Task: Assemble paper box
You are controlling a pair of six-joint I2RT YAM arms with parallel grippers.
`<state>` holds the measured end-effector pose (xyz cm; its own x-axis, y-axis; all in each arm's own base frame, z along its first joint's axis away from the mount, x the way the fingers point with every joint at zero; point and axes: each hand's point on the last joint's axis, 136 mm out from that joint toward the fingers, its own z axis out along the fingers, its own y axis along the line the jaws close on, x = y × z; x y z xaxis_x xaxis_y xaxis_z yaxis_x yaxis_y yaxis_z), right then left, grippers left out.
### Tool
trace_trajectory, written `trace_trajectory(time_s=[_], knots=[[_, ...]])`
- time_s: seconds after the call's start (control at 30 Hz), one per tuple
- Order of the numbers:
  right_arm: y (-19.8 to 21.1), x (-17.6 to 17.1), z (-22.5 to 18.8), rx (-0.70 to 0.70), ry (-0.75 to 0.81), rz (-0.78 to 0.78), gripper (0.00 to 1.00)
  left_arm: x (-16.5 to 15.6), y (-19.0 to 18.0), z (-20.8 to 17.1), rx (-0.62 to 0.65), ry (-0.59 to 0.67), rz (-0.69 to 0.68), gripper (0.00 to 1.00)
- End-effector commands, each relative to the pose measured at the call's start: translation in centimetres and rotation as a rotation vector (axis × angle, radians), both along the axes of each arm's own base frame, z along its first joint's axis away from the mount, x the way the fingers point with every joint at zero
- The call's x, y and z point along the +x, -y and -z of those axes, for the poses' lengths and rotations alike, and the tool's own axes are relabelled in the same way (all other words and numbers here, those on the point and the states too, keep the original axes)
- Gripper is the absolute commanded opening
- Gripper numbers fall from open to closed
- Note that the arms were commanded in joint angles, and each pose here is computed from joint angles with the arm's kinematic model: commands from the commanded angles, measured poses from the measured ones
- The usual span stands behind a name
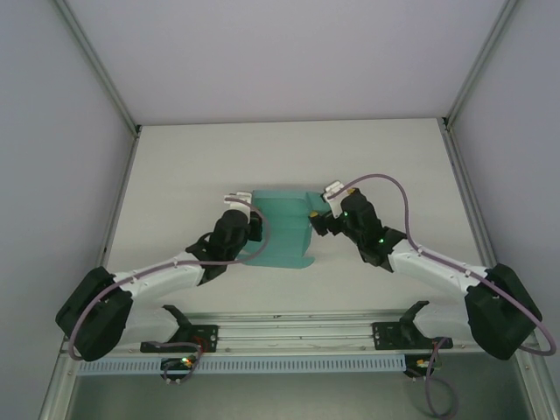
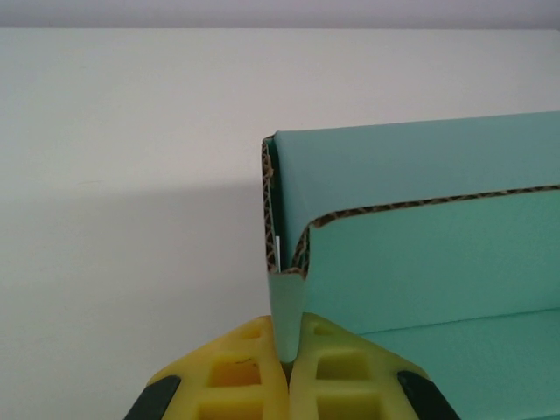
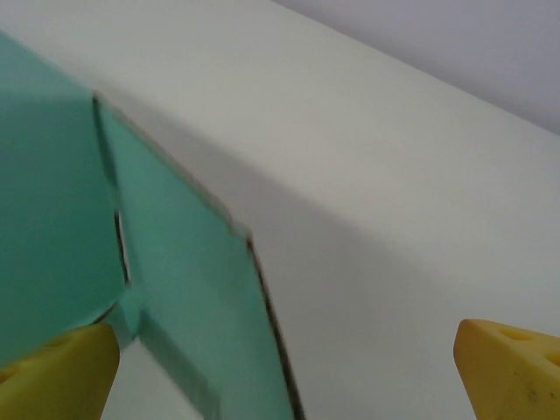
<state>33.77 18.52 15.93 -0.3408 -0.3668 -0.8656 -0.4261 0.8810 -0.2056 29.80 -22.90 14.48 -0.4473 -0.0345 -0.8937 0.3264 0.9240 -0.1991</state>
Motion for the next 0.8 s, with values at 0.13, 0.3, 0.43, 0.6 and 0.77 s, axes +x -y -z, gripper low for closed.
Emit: trace_trajectory(time_s=[0.13,0.3,0.43,0.6,0.77], knots=[[-1.0,0.7,-0.7,-0.077,0.043,-0.076,1.00,0.0,1.1,-1.5,-0.008,0.034,0.040,0.00],[-0.9,0.4,-0.9,-0.036,0.046,-0.071,1.00,-0.3,1.1,-2.1,-0.043,0.057,0.048,0.00],[-2.8,0.1,-1.3,0.086,0.042,-0.112,1.00,-0.3,1.2,-2.4,-0.065,0.056,0.047,0.00],[-3.9,0.8,-2.2,0.164,0.088,-0.065,1.00,-0.3,1.1,-2.4,-0.079,0.049,0.032,0.00],[-4.1,1.3,-2.8,0.047,0.164,0.060,0.99,-0.3,1.0,-2.6,-0.087,0.054,0.017,0.00]])
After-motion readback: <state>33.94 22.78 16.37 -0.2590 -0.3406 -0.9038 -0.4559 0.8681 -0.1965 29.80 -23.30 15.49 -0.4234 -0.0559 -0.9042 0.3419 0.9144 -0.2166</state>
